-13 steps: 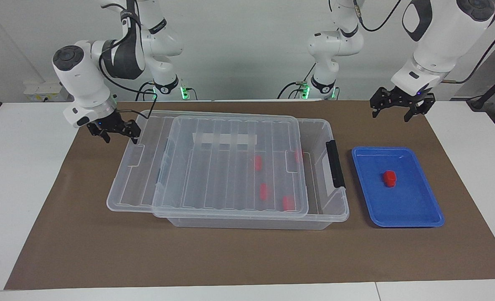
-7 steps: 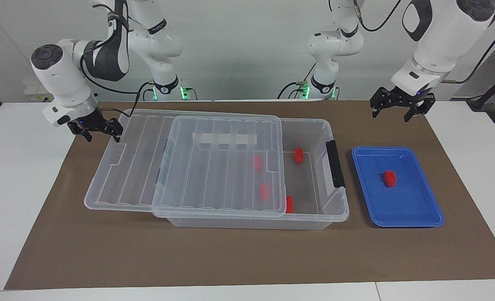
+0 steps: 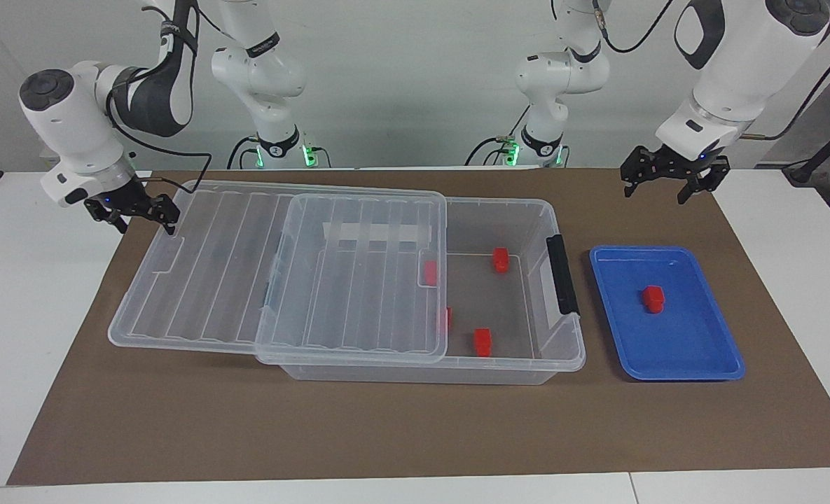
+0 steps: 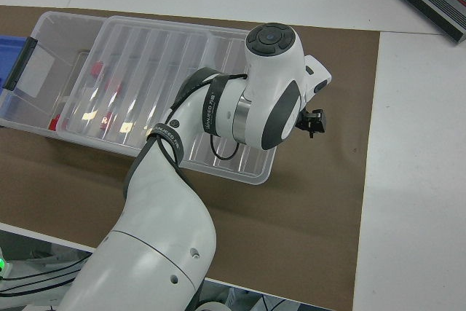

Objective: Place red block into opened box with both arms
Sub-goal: 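Slide the clear lid toward the right gripper to open the box, then lower the left gripper onto the red block in the blue tray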

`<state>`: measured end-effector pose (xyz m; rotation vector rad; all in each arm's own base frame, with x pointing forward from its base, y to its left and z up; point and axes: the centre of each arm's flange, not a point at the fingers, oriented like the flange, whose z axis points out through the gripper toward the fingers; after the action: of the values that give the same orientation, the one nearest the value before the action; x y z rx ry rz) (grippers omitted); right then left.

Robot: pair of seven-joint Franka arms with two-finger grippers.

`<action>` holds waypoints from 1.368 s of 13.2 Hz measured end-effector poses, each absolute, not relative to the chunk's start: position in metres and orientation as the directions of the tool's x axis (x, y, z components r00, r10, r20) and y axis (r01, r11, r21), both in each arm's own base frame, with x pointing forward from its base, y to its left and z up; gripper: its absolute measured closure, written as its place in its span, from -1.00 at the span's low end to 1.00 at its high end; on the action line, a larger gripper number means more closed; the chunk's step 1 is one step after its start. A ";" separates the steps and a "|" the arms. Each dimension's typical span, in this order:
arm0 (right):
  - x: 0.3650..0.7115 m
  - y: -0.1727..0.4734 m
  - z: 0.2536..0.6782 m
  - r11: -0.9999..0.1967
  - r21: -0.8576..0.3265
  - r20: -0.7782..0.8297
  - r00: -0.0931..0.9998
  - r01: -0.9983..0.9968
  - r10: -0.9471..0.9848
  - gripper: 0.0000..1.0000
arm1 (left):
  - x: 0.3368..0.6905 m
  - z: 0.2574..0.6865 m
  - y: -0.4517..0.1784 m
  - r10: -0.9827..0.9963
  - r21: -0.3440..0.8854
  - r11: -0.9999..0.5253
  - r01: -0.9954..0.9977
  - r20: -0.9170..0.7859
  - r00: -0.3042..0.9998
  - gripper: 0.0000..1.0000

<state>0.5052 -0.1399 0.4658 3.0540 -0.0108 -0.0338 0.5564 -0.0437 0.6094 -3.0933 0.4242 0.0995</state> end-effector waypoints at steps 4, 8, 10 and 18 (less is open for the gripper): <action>0.518 -0.119 0.506 -0.995 0.096 -0.006 1.000 0.005 0.004 -1.00 | 0.556 0.609 -0.044 -0.268 -0.009 -0.963 -0.269 -0.065 0.961 -1.00; 0.530 -0.067 0.538 -0.988 0.097 0.025 0.992 -0.122 -0.120 -1.00 | 0.556 0.609 -0.044 -0.268 -0.009 -0.963 -0.269 -0.065 0.961 -1.00; 0.535 -0.031 0.562 -0.981 0.095 0.038 0.986 -0.167 -0.165 -1.00 | 0.556 0.609 -0.044 -0.268 -0.009 -0.963 -0.269 -0.065 0.961 -1.00; 0.547 0.004 0.634 -0.962 0.002 0.070 0.960 -0.273 -0.272 -1.00 | 0.556 0.609 -0.044 -0.268 -0.009 -0.963 -0.269 -0.065 0.961 -1.00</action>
<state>0.5470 0.0036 0.6341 3.0982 -0.4310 0.1075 0.5564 -0.0437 0.6094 -3.0933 0.4242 0.0994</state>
